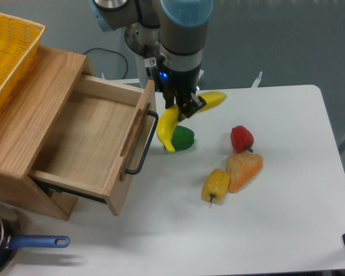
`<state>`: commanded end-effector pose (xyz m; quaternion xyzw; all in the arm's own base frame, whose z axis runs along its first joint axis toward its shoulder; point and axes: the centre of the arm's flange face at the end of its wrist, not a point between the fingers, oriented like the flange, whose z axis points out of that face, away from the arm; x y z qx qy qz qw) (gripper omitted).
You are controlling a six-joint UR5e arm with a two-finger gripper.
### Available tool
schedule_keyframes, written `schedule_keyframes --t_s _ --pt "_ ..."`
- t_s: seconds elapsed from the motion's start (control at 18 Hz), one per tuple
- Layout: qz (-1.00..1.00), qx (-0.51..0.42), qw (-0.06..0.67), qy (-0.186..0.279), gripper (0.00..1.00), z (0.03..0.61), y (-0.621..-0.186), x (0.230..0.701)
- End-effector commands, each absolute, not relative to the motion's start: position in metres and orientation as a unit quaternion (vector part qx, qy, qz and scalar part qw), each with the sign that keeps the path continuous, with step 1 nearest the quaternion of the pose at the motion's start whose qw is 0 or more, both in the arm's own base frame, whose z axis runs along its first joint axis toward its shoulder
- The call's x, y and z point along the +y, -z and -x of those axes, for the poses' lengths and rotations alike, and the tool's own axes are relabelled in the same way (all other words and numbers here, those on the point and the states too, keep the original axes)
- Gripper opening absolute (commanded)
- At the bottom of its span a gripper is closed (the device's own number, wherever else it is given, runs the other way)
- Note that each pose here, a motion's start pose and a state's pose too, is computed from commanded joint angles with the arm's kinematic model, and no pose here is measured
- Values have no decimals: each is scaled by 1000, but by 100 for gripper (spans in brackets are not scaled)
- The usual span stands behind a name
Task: Place the banana in the top drawer
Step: 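Carry the held banana over the open wooden drawer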
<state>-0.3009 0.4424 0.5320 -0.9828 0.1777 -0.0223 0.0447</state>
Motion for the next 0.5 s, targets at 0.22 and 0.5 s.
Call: schedule_keyframes --t_s 0.22,0.5 --pt "986 148 60 37 35 283 -541 443" --pt "991 100 70 57 36 260 -539 458"
